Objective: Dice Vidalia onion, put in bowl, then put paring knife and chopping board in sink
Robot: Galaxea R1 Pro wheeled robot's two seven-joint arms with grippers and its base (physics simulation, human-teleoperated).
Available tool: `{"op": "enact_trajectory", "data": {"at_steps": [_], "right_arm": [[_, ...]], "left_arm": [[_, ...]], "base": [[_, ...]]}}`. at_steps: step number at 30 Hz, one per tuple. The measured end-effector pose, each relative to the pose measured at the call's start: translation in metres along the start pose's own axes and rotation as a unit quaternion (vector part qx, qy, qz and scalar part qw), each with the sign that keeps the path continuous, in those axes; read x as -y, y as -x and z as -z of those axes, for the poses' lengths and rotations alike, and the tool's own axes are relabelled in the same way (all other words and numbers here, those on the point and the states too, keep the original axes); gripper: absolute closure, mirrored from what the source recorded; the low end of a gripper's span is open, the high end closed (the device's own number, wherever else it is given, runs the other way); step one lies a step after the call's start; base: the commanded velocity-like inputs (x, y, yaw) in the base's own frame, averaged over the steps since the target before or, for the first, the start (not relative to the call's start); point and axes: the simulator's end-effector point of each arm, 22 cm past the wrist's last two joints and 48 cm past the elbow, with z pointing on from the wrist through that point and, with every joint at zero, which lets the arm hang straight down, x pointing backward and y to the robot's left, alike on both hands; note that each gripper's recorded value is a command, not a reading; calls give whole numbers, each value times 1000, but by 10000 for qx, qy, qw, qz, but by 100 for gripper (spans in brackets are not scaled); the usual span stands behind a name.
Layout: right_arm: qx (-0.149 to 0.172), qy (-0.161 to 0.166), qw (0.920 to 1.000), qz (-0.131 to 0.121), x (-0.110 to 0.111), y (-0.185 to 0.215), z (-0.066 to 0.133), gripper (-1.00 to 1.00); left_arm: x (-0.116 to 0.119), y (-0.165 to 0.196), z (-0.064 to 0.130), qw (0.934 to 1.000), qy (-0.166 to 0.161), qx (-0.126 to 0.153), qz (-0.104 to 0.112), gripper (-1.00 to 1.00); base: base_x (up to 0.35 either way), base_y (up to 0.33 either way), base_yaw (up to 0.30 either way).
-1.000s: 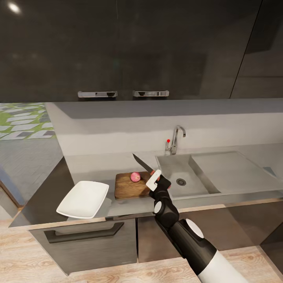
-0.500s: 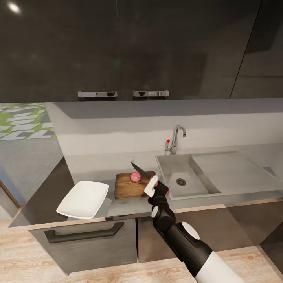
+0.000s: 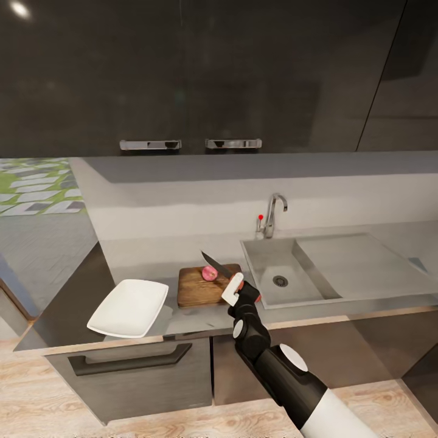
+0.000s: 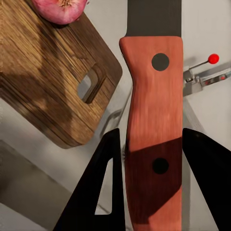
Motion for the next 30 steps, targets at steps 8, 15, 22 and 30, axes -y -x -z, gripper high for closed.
{"op": "enact_trajectory", "data": {"at_steps": [8, 15, 22, 30], "right_arm": [[-33, 53, 10000, -4, -6, -3, -3, 100], [-63, 100, 9999, -4, -11, -6, -6, 100], [-94, 147, 9998, -4, -16, -10, -9, 100], [-133, 200, 9997, -1, -22, -14, -13, 100]], "left_arm": [[0, -4, 0, 10000, -3, -61, -8, -100], [0, -8, 1, 9999, -6, -115, -14, -100], [0, -12, 1, 9999, -8, -171, -22, -100], [0, -17, 2, 9997, -10, -242, -33, -100]], "base": [[1, 0, 0], [119, 0, 0], [23, -1, 0], [55, -26, 0]]}}
